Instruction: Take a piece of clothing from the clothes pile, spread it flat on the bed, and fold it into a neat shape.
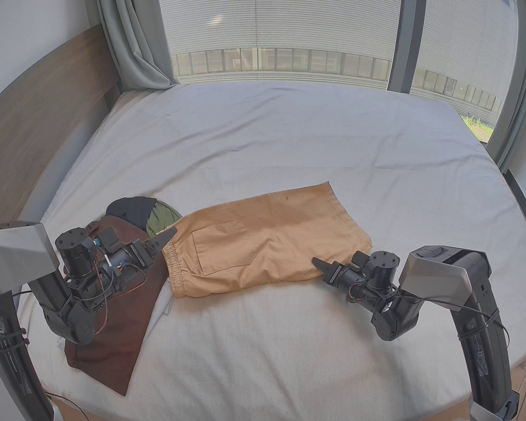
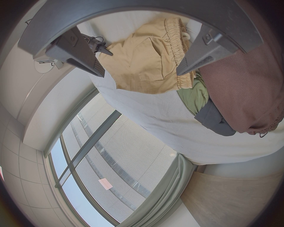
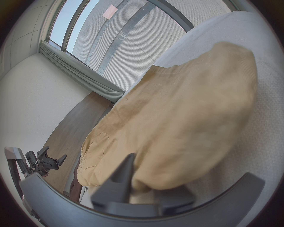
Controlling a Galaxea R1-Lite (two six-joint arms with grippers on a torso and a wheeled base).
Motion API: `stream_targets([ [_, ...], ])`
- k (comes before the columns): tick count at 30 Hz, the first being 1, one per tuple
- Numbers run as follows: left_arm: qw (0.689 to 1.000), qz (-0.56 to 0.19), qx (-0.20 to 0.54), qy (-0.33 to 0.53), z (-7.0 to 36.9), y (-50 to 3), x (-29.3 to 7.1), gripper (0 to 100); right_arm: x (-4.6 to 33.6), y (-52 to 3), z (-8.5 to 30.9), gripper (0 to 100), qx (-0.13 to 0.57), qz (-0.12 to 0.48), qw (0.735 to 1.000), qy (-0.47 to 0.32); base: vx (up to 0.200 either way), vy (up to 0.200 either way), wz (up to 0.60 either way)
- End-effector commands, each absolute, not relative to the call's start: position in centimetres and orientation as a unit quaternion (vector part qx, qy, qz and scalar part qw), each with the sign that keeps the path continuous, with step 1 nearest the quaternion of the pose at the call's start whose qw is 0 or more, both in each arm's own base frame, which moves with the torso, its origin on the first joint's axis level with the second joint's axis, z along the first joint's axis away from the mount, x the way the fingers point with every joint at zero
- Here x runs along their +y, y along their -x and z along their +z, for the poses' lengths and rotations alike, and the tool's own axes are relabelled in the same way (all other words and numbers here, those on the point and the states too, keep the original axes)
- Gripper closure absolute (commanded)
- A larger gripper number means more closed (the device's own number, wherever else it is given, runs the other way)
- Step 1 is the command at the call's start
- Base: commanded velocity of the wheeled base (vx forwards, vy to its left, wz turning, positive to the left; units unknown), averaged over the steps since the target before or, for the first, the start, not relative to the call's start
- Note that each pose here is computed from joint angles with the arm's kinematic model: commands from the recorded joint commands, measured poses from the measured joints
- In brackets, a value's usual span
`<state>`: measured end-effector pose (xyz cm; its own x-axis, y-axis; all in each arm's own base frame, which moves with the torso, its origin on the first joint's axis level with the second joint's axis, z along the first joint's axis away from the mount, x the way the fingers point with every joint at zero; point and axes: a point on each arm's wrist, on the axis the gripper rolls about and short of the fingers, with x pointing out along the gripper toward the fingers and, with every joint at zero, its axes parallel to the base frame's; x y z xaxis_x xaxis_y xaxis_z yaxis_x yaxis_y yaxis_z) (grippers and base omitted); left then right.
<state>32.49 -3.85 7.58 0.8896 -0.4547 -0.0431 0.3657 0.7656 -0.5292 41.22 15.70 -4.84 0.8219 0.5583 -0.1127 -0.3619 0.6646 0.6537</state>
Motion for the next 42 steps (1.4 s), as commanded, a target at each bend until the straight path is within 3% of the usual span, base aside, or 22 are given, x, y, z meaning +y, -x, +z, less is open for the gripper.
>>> stream_targets([
  [1, 0.935, -0.22, 0.092, 0.264, 7.1, -32.6, -3.7, 0, 15.7, -41.2, -4.8, 100, 0.15, 0.258, 0.899, -0.32, 0.0, 0.0, 0.0],
  [20, 0.932, -0.228, 0.099, 0.262, 6.9, -32.4, -3.7, 0, 14.7, -38.6, -3.9, 100, 0.168, 0.239, 0.902, -0.317, 0.0, 0.0, 0.0],
  [42, 0.933, -0.229, 0.094, 0.262, 7.2, -32.4, -3.7, 0, 12.6, -30.1, -2.2, 100, 0.254, 0.185, 0.908, -0.277, 0.0, 0.0, 0.0],
])
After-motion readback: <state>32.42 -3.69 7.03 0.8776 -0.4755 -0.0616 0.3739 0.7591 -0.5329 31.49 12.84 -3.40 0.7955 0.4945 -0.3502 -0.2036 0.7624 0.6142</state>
